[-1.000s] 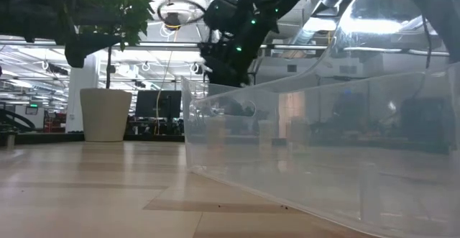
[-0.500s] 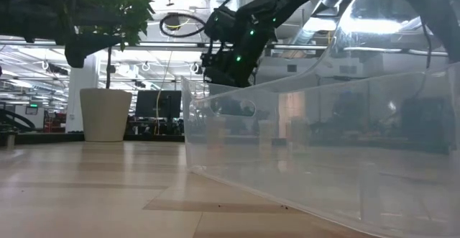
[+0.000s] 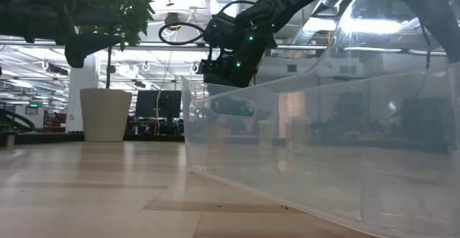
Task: Pick and place medicine bottles into bin by pill shape (circle, oval)
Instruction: Put the right orange pill bottle into the right transparent bin
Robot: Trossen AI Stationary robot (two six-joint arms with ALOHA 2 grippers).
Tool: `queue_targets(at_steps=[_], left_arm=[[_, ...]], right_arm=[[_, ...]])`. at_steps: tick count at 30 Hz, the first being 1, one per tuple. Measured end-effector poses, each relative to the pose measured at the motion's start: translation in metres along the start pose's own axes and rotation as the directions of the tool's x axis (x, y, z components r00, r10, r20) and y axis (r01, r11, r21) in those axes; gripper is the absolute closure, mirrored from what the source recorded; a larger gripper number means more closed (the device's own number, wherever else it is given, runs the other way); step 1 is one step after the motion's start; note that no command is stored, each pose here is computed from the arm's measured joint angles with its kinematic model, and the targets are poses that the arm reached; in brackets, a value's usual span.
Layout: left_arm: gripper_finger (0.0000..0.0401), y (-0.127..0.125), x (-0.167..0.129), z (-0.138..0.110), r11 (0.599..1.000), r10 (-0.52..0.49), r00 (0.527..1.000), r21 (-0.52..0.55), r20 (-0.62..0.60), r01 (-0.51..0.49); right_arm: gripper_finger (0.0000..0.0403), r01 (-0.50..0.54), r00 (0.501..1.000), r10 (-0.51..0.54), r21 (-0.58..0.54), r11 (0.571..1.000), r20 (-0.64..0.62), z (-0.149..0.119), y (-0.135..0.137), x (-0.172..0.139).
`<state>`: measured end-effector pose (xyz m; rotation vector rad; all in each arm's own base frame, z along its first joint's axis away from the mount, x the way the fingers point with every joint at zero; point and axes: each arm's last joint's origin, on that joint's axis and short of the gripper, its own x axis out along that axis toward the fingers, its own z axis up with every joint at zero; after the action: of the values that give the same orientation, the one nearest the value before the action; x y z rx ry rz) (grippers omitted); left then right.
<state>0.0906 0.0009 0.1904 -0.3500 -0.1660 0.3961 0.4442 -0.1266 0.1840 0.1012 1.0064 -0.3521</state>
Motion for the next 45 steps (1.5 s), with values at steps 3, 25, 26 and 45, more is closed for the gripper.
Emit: queue_targets(at_steps=[3, 25, 26, 45], left_arm=[[0.0166, 0.000, 0.000, 0.000, 1.000, 0.000, 1.000, 0.000, 0.000, 0.000], [0.0166, 0.000, 0.000, 0.000, 1.000, 0.000, 1.000, -0.005, -0.001, 0.000], [0.0166, 0.000, 0.000, 0.000, 1.000, 0.000, 1.000, -0.005, -0.001, 0.000], [0.0166, 0.001, 0.000, -0.002, 1.000, 0.006, 1.000, 0.005, -0.021, -0.005]], right_arm=[[0.0068, 0.022, 1.000, -0.022, -0.001, 1.000, -0.001, 0.000, -0.001, 0.000], [0.0203, 0.028, 1.000, -0.028, -0.022, 0.999, -0.003, 0.000, 0.000, 0.000], [0.0209, 0.029, 1.000, -0.029, -0.022, 0.999, -0.003, 0.000, 0.000, 0.000], [0.0201, 0.003, 0.999, -0.005, -0.072, 0.997, -0.036, 0.001, 0.013, -0.064]])
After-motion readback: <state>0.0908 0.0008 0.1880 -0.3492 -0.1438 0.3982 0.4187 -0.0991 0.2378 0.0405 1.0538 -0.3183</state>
